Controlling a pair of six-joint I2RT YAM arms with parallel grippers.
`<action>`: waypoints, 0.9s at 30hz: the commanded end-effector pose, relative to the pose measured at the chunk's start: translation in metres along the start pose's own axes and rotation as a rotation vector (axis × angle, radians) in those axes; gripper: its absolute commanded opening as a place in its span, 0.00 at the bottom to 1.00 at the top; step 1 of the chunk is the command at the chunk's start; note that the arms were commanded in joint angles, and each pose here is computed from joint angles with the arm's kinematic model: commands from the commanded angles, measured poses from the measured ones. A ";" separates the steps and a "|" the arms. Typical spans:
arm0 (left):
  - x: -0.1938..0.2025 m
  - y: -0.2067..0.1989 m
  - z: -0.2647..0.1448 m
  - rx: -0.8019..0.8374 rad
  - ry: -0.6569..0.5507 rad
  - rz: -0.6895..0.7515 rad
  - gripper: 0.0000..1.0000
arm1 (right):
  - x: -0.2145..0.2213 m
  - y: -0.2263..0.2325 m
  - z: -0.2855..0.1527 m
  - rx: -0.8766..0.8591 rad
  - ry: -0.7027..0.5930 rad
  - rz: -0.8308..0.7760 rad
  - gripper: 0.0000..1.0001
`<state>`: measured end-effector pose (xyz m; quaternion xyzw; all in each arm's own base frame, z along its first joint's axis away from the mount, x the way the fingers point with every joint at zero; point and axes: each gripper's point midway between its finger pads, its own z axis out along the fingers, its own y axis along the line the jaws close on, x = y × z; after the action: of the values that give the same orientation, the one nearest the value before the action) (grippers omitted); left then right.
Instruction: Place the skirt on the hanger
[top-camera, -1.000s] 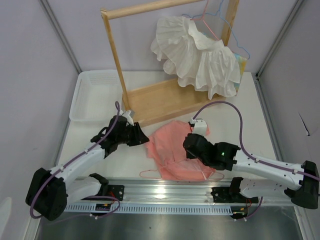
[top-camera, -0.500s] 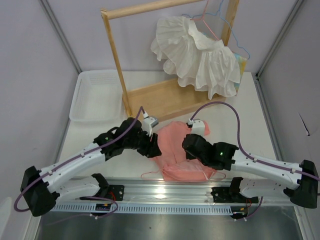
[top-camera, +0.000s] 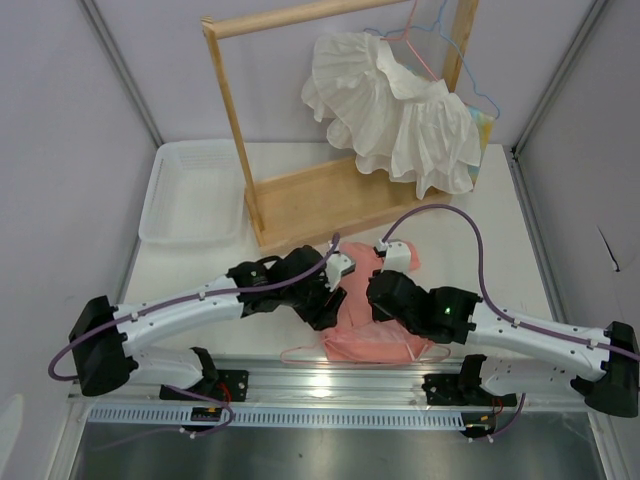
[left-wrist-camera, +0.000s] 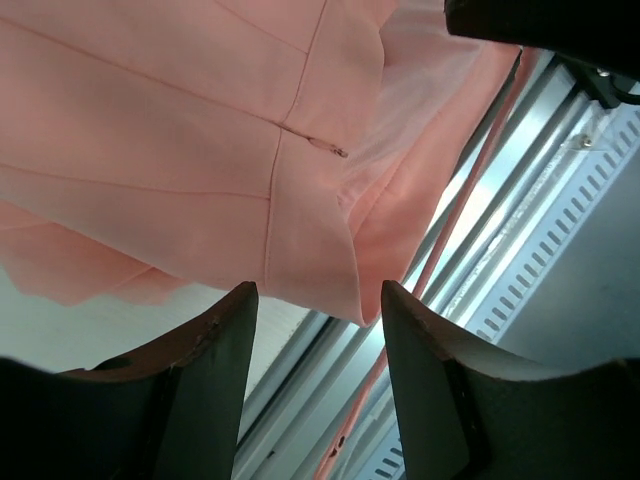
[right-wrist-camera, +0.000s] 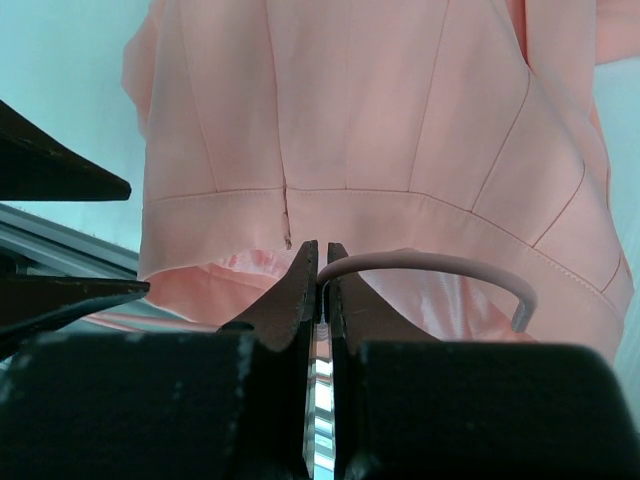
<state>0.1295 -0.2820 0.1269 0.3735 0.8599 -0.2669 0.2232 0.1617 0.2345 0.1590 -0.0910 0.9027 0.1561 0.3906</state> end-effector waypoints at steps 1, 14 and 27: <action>-0.009 0.003 0.002 -0.097 0.009 0.096 0.58 | -0.011 0.001 -0.006 0.001 -0.038 0.019 0.00; 0.004 0.031 0.020 -0.361 0.135 0.218 0.55 | -0.011 0.001 -0.008 -0.005 -0.043 0.026 0.00; 0.014 0.078 0.006 -0.558 0.071 0.016 0.00 | -0.017 -0.010 -0.012 0.037 -0.075 0.060 0.00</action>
<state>0.1668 -0.2544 0.0833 0.3814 0.8873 -0.0160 0.2587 0.1614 0.2300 0.1656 -0.0773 0.8993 0.1608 0.3992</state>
